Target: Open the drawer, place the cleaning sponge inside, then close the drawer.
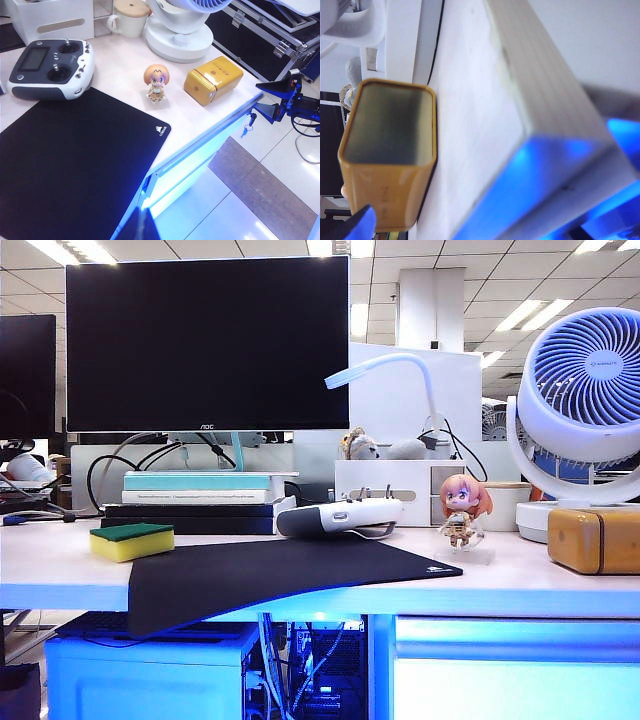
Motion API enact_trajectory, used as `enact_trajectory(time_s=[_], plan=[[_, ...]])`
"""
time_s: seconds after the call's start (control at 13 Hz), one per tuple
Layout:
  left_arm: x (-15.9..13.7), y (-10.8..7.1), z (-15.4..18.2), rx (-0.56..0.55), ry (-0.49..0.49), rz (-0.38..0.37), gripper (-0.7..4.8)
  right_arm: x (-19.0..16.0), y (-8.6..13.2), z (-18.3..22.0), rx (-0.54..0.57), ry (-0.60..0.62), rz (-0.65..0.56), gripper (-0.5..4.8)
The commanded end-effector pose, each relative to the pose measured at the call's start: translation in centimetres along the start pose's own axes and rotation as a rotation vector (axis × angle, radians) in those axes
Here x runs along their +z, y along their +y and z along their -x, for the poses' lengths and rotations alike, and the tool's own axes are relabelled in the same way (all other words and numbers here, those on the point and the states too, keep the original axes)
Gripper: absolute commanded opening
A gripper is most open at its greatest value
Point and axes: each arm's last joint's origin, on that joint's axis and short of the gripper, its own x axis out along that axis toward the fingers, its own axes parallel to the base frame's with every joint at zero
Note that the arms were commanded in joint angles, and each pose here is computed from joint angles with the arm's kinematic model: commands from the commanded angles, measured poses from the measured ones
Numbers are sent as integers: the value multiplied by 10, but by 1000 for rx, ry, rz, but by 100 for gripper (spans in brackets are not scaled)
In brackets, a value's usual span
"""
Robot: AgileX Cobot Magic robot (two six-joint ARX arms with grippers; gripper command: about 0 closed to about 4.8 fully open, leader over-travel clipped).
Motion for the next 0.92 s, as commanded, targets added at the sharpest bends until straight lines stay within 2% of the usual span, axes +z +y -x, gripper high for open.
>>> enact_trajectory(time_s=[0.08,0.31,0.69,0.92], plan=[[2,-1,2,-5,-14,-6,-6,-6,13,6,59,19,102,479],[3,-2,3,-6,-17,-8,-6,-16,11,10,42,22,72,479],[1,-4,7,-35,-8,-4,-6,-21,20,33,18,-49,73,479],[1,-4,7,-35,-9,-4,-6,-21,13,39,-2,-50,2,479]])
